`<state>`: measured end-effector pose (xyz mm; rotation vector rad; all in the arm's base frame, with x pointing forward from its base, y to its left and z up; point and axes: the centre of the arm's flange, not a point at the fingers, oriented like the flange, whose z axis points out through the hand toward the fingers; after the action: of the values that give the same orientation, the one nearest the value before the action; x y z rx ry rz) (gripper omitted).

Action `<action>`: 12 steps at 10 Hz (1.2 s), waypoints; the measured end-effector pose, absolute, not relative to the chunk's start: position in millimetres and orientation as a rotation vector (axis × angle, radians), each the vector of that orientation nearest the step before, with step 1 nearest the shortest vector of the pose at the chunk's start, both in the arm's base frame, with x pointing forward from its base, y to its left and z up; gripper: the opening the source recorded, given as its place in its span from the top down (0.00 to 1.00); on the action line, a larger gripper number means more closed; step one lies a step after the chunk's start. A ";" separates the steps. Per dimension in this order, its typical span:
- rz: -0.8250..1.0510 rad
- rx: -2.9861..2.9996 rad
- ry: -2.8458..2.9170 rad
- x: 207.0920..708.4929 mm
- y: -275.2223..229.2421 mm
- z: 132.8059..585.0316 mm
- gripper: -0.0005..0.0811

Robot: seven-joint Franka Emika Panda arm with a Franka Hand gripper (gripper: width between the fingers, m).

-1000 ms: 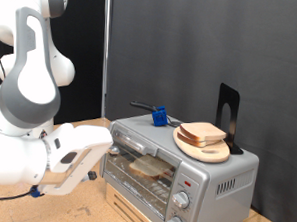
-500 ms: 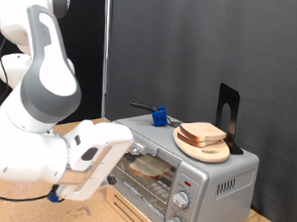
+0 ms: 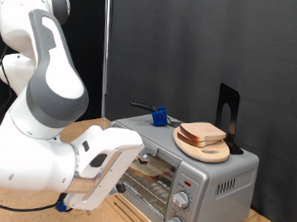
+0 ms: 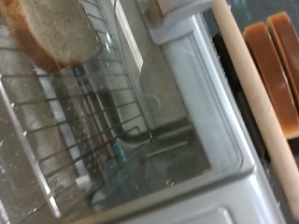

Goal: Make a piece of toast with the oven

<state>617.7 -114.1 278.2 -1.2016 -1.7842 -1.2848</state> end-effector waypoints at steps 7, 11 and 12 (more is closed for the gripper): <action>-1.158 -1.194 -1.773 604.5 -103.2 279.0 0.16; -1.314 -1.183 -1.810 635.8 -101.0 296.4 0.16; -1.350 -1.184 -1.836 650.2 -104.6 302.0 0.16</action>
<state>650.2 -104.6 302.0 -1.1844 -1.8363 -1.3496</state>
